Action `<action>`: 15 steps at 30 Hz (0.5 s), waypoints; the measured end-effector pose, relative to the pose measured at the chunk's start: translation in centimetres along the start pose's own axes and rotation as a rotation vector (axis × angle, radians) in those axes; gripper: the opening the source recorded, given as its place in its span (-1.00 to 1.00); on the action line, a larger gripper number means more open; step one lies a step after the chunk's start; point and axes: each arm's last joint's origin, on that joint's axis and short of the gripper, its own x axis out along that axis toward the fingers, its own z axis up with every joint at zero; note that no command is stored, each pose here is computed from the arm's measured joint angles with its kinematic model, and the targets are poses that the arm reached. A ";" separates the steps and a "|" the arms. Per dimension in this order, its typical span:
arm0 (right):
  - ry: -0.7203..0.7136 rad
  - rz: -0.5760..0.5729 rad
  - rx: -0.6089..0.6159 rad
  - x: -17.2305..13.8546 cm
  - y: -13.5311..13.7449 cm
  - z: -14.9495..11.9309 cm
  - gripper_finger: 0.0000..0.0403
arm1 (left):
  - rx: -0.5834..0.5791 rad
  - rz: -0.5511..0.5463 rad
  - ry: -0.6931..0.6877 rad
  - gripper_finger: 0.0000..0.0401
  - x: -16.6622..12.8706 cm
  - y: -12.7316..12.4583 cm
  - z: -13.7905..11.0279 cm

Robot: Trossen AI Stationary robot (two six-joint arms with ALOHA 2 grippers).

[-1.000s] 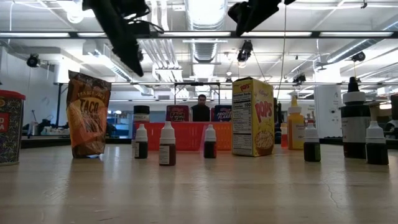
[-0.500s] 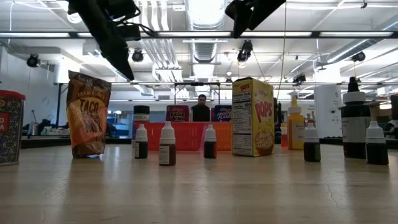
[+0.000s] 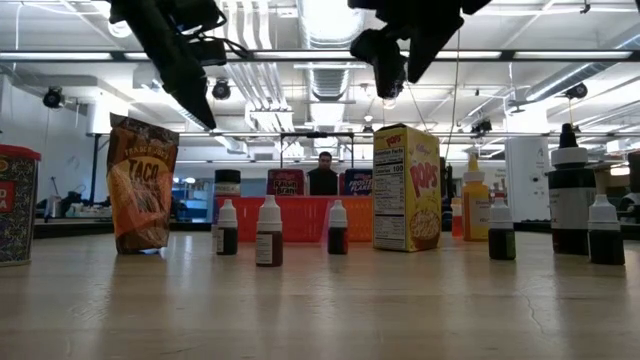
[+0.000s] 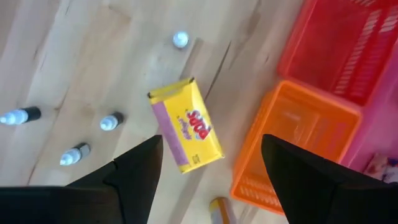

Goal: Pick & Place Kitchen Items
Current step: Put the yellow cereal box into the pink bin

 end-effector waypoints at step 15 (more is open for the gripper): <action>0.079 0.047 0.010 2.5 0.6 0.8 0.50 | 0.000 0.000 0.000 0.30 0.0 0.0 0.0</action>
